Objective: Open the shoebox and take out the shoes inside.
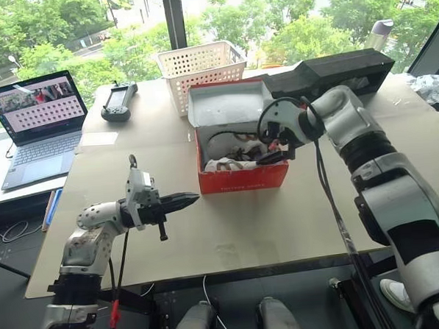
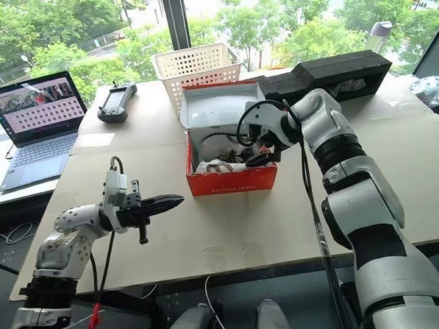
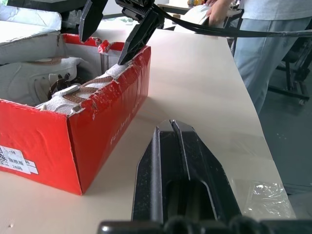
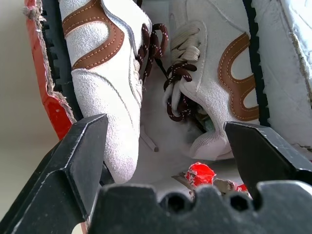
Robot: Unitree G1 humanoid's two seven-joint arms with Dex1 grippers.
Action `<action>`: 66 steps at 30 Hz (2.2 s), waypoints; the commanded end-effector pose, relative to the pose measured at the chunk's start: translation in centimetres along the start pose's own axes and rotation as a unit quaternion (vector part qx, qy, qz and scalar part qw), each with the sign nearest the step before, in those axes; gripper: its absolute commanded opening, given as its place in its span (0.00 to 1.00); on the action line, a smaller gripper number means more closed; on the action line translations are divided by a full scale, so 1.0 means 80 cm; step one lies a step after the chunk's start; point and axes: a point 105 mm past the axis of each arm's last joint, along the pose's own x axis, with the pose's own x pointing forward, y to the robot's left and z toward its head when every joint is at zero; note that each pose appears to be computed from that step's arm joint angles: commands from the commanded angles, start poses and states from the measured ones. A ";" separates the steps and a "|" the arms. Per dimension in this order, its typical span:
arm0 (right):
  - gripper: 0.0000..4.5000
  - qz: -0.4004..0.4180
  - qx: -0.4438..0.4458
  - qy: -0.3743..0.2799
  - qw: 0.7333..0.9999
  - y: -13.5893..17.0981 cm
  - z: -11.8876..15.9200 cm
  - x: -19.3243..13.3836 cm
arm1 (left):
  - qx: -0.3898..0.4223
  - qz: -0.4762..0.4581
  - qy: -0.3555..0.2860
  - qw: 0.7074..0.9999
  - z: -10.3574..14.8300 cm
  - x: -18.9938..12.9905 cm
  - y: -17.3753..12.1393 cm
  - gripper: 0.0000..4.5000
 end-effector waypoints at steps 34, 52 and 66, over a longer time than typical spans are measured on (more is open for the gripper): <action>0.99 0.048 -0.020 -0.009 0.999 0.021 0.015 0.007 | 0.025 0.021 0.003 0.999 0.014 0.001 0.012 0.00; 0.99 0.012 0.001 -0.016 1.000 0.004 0.020 0.015 | 0.023 0.026 0.012 0.999 0.015 -0.003 0.011 0.00; 0.99 0.048 0.016 -0.025 0.998 0.011 0.021 0.013 | 0.027 0.040 0.017 0.999 0.015 -0.004 0.017 0.00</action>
